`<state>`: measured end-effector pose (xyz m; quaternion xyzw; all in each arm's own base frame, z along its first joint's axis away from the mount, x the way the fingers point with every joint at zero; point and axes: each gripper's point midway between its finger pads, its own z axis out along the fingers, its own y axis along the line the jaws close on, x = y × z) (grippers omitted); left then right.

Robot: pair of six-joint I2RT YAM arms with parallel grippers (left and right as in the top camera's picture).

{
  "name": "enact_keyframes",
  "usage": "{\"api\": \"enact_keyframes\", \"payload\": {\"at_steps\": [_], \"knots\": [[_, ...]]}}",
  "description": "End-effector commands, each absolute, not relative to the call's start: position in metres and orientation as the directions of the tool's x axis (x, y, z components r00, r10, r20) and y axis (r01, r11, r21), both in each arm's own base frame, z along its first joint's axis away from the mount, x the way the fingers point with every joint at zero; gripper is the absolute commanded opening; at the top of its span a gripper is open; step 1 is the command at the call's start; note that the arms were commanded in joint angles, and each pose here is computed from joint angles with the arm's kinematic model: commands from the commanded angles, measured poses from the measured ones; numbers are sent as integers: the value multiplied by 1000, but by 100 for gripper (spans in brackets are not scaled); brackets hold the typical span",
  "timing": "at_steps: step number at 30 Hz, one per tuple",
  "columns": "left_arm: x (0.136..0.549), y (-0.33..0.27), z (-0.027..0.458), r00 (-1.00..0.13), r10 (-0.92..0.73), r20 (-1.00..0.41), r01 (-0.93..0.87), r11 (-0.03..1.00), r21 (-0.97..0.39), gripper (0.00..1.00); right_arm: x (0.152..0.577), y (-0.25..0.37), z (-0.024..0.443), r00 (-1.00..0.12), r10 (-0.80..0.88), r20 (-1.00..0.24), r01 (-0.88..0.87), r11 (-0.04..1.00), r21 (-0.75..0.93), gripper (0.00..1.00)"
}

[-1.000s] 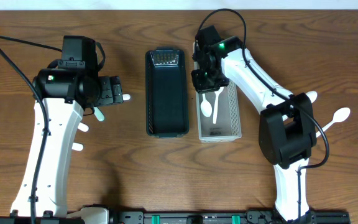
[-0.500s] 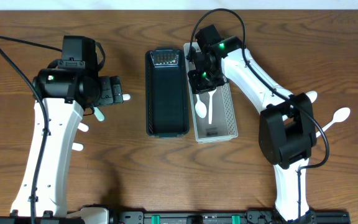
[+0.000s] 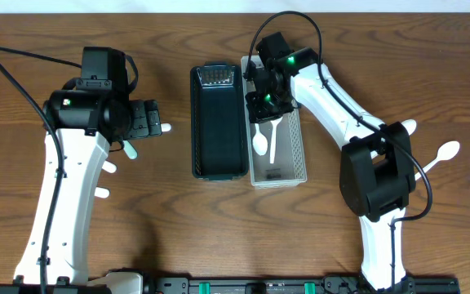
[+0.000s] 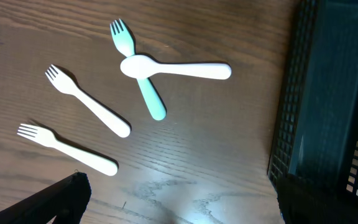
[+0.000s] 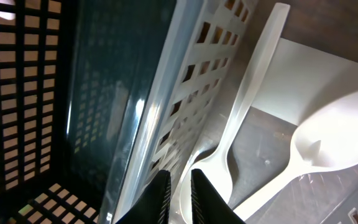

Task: Pack container
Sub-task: 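Lower the spoon into the white tray and open right gripper, then move right gripper to the next white spoon and grasp it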

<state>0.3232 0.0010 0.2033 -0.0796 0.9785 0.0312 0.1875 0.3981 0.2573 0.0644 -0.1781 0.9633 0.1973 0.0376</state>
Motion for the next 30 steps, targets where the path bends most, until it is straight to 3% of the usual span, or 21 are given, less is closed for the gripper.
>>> {"api": "enact_keyframes", "payload": {"at_steps": [1,6,11,16,19,20,24,25,26,27,30], "knots": [[325,2,211,-910,-142,-389,-169,985,36,98,396,267,71,-921,-351,-166,-389,830,400,15],[325,2,211,-910,-142,-389,-169,985,36,98,401,264,70,-921,-346,-177,-389,841,377,14],[325,2,211,-910,-142,-389,-169,985,36,98,424,233,67,-929,-304,-213,-347,914,212,17],[325,2,211,-910,-142,-390,-170,985,36,98,459,189,123,-907,-256,-334,-278,960,19,22],[325,2,211,-910,-142,-390,-170,985,36,98,474,155,184,-875,-209,-437,-199,977,-70,34],[325,2,211,-910,-142,-390,-170,985,36,98,476,147,201,-864,-193,-466,-181,981,-72,45],[325,2,211,-910,-142,-390,-170,985,36,98,474,101,264,-819,-65,-571,-57,998,-31,55],[325,2,211,-910,-142,-390,-169,985,36,98,472,83,274,-812,7,-583,13,1000,-6,70],[325,2,211,-910,-142,-390,-170,985,36,98,469,66,280,-806,79,-586,82,996,21,91],[325,2,211,-910,-142,-390,-170,985,36,98,464,44,284,-797,171,-579,172,984,53,99],[325,2,211,-910,-142,-390,-170,985,36,98,444,-19,277,-727,474,-497,474,870,136,99]]}}
